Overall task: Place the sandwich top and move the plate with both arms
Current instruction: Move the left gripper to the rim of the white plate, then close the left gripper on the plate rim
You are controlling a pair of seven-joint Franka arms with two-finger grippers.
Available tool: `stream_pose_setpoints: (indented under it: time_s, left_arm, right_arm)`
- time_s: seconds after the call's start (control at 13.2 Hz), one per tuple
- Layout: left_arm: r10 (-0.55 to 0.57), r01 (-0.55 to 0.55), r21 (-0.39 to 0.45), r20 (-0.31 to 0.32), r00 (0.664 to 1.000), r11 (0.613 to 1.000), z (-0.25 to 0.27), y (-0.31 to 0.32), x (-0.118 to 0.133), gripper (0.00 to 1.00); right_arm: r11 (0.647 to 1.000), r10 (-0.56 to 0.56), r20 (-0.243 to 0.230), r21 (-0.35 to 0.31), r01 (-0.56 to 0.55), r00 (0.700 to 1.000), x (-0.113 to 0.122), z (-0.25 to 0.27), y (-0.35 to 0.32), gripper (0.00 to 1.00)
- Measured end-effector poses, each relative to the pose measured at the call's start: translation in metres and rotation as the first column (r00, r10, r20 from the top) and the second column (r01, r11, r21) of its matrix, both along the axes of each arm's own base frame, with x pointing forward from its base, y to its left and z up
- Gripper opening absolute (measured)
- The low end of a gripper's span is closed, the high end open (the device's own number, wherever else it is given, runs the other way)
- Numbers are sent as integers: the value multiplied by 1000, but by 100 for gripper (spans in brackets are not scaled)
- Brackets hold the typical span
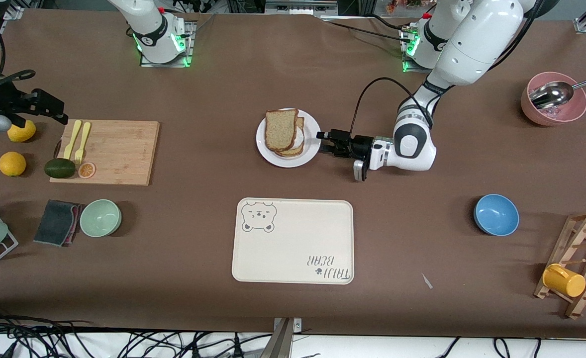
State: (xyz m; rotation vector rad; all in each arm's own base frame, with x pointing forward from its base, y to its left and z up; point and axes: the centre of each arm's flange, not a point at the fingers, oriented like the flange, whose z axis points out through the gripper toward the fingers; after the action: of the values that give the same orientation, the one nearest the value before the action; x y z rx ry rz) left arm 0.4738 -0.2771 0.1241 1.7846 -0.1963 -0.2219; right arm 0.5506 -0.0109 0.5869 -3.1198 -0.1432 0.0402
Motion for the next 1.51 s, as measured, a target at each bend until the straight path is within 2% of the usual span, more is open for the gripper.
stream_pose_setpoints:
  time_s: [0.15, 0.38, 0.61, 0.98, 1.06, 1.14, 1.29, 1.36, 1.51]
  left_arm:
    - [-16, 16, 27, -9, 1000, 999, 15, 1, 7, 100]
    - [-4, 0, 90, 40, 999, 996, 31, 4, 15, 100]
    - [-22, 2, 179, 112, 993, 984, 21, -4, 6, 100]
    - [-57, 22, 236, 140, 989, 972, 14, -22, -9, 97]
    - [-59, 23, 241, 141, 988, 970, 13, -23, -10, 92]
    - [-60, 25, 244, 138, 989, 969, 11, -23, -12, 92]
    - [-61, 25, 250, 135, 989, 968, 7, -22, -14, 77]
    - [-60, 23, 254, 136, 989, 967, 5, -22, -14, 77]
    - [-65, 29, 256, 136, 989, 966, 4, -24, -16, 69]
  right_arm:
    - [1000, 0, 0, 0, 0, 1000, 0, 0, 0, 100]
    - [1000, -1, -3, 0, 1, 1000, 0, -1, 0, 100]
    - [1000, -1, -4, 0, 1, 1000, 0, -2, 0, 100]
    - [1000, -2, -5, 0, 2, 1000, 0, -2, 0, 100]
    - [1000, -2, -5, 0, 2, 1000, 0, -2, 0, 100]
    - [1000, -3, -6, 0, 3, 1000, 0, -3, -1, 100]
    - [1000, -4, -9, 0, 4, 1000, 0, -4, -1, 100]
    - [1000, -4, -9, 0, 4, 1000, 0, -4, -1, 100]
    - [1000, -5, -9, 0, 5, 1000, 0, -4, -2, 100]
